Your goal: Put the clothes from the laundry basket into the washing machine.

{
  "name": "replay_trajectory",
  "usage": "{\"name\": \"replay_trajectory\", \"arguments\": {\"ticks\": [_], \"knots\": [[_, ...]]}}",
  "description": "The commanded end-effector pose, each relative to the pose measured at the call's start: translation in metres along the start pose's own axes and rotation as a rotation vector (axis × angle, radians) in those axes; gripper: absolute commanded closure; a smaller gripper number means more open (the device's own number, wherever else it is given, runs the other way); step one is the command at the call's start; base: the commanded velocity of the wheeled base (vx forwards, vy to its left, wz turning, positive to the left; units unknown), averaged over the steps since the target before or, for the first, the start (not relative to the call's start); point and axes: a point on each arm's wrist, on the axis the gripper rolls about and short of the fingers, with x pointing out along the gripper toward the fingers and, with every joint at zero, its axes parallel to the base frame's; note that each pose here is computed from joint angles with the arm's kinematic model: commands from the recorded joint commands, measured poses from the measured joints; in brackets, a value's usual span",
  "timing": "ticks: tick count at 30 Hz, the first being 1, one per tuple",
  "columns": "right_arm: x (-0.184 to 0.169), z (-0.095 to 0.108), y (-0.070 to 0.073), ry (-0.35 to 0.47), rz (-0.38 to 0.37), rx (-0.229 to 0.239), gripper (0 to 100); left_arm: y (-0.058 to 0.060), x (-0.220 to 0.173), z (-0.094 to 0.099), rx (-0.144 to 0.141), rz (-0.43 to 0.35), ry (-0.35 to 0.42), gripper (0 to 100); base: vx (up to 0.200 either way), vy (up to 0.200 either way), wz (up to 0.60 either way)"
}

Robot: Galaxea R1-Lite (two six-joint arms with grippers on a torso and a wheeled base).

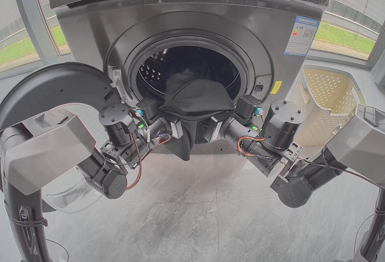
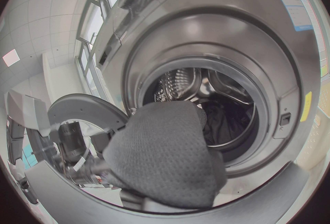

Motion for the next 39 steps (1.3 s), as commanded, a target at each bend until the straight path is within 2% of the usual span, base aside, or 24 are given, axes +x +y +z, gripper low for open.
{"name": "replay_trajectory", "arguments": {"ticks": [1,5,12,13,18,22,26,30,32,33,35,39], "knots": [[-0.004,-0.009,-0.009,0.039,-0.028,-0.001,100,0.001,-0.003,0.021,-0.002,0.01,-0.046,100,0.0,0.0,0.0],[-0.002,-0.02,-0.006,0.063,-0.022,0.0,100,-0.003,-0.003,0.025,-0.004,0.02,-0.056,100,0.0,0.0,0.0],[-0.003,-0.019,-0.001,0.052,-0.005,0.004,100,-0.003,-0.004,0.026,-0.009,0.023,-0.067,100,0.0,0.0,0.0],[-0.003,-0.018,0.001,0.051,-0.001,0.005,0,-0.003,-0.004,0.026,-0.01,0.022,-0.067,100,0.0,0.0,0.0],[-0.012,-0.016,0.004,0.074,0.005,0.002,0,-0.003,-0.009,0.031,-0.011,0.024,-0.068,100,0.0,0.0,0.0],[-0.041,-0.037,0.002,0.208,0.005,-0.02,0,-0.009,-0.027,0.039,-0.017,0.024,-0.046,100,0.0,0.0,0.0],[-0.066,-0.052,0.008,0.305,0.04,-0.036,0,-0.014,-0.047,0.04,-0.021,0.037,-0.026,100,0.0,0.0,0.0],[-0.089,-0.049,0.02,0.341,0.108,-0.035,0,-0.016,-0.069,0.044,-0.029,0.031,0.01,100,0.0,0.0,0.0],[-0.095,-0.049,0.022,0.352,0.118,-0.035,0,-0.017,-0.074,0.046,-0.033,0.028,0.015,100,0.0,0.0,0.0],[-0.108,-0.046,0.023,0.374,0.129,-0.048,0,-0.018,-0.084,0.05,-0.042,0.022,0.024,100,0.0,0.0,0.0],[-0.121,-0.041,0.018,0.389,0.114,-0.056,0,-0.023,-0.097,0.054,-0.049,-0.007,0.038,100,0.0,0.0,0.0],[-0.13,-0.029,0.0,0.371,0.051,-0.048,0,-0.028,-0.111,0.06,-0.093,-0.038,0.046,100,0.0,0.0,0.0]]}}
